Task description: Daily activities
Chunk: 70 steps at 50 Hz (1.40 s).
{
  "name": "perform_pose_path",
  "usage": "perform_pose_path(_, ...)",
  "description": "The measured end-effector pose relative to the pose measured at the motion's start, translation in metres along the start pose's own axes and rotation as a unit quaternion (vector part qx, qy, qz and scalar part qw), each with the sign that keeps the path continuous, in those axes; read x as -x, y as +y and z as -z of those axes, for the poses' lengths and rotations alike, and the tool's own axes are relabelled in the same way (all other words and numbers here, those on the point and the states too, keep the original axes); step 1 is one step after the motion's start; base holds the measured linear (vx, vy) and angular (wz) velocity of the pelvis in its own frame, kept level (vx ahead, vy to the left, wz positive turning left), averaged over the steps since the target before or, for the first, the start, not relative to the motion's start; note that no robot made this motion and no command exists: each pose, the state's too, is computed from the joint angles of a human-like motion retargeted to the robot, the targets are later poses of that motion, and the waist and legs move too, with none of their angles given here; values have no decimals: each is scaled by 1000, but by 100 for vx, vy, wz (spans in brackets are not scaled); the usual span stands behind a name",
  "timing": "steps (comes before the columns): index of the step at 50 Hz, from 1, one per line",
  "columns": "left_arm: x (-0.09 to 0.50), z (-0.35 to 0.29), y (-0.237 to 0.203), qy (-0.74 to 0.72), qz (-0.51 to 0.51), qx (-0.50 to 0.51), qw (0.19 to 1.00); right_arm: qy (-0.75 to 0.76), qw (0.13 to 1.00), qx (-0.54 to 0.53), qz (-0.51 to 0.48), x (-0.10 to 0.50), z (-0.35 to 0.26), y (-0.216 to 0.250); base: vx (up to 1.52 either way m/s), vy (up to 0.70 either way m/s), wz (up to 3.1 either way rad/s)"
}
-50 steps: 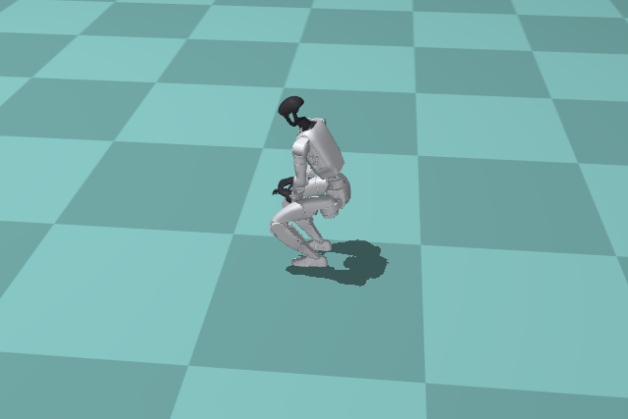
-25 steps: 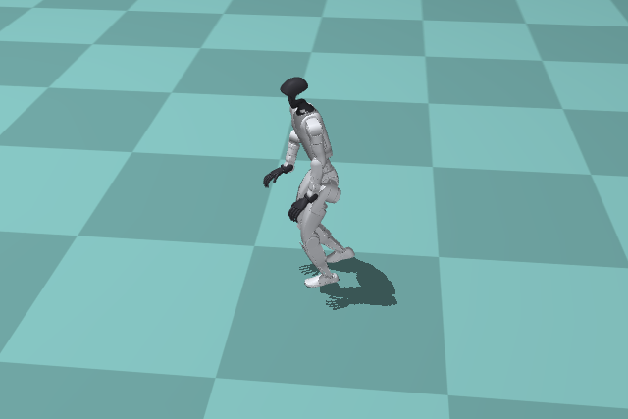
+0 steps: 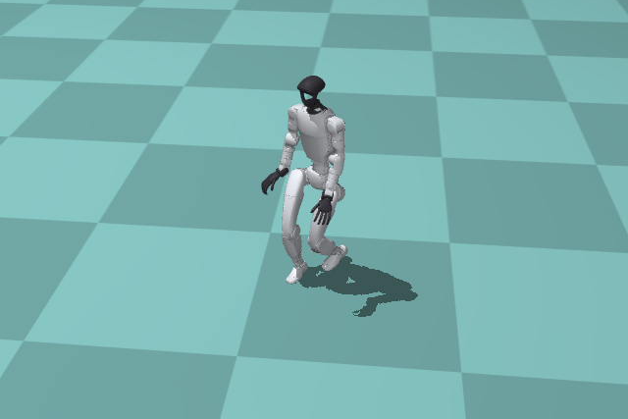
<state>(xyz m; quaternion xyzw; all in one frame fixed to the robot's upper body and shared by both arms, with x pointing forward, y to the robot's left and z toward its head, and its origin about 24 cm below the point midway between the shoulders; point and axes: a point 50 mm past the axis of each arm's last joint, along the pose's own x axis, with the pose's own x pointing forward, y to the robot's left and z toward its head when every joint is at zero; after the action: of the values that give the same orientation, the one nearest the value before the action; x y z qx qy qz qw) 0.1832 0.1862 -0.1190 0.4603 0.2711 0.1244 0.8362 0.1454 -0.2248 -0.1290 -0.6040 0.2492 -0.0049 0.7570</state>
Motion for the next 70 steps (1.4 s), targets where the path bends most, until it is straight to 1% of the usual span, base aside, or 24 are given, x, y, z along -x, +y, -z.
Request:
perform_pose_path(7,9,0,-13,21,37,12,999,-7,1000,-6,13,-15,-2,-15,27,1,108)
perform_pose_path(15,30,17,-30,48,84,-14,995,-18,995,-65,76,-39,-17,-46,19,7,88)
perform_pose_path(19,37,21,-35,42,107,-28,993,-22,992,-87,87,-45,-22,-54,12,16,83)
perform_pose_path(24,32,17,-33,12,119,-46,992,-10,993,-96,66,-42,-18,-48,12,20,93)
perform_pose_path(32,19,12,-23,-26,115,-73,990,46,996,-79,-11,-12,7,-12,12,19,134)
perform_pose_path(40,17,30,-15,-8,111,-83,990,100,991,-68,-54,21,30,16,14,9,152)
perform_pose_path(47,24,60,-8,42,118,-86,988,119,989,-78,-50,29,36,19,11,-1,130)
perform_pose_path(55,30,83,-3,85,128,-77,985,120,989,-86,-24,21,38,8,8,-9,89)
perform_pose_path(63,39,91,-6,106,146,-50,982,123,988,-96,7,8,39,-6,4,-12,54)
perform_pose_path(70,47,85,-15,98,171,-33,980,125,987,-96,23,3,38,-12,2,-11,29)
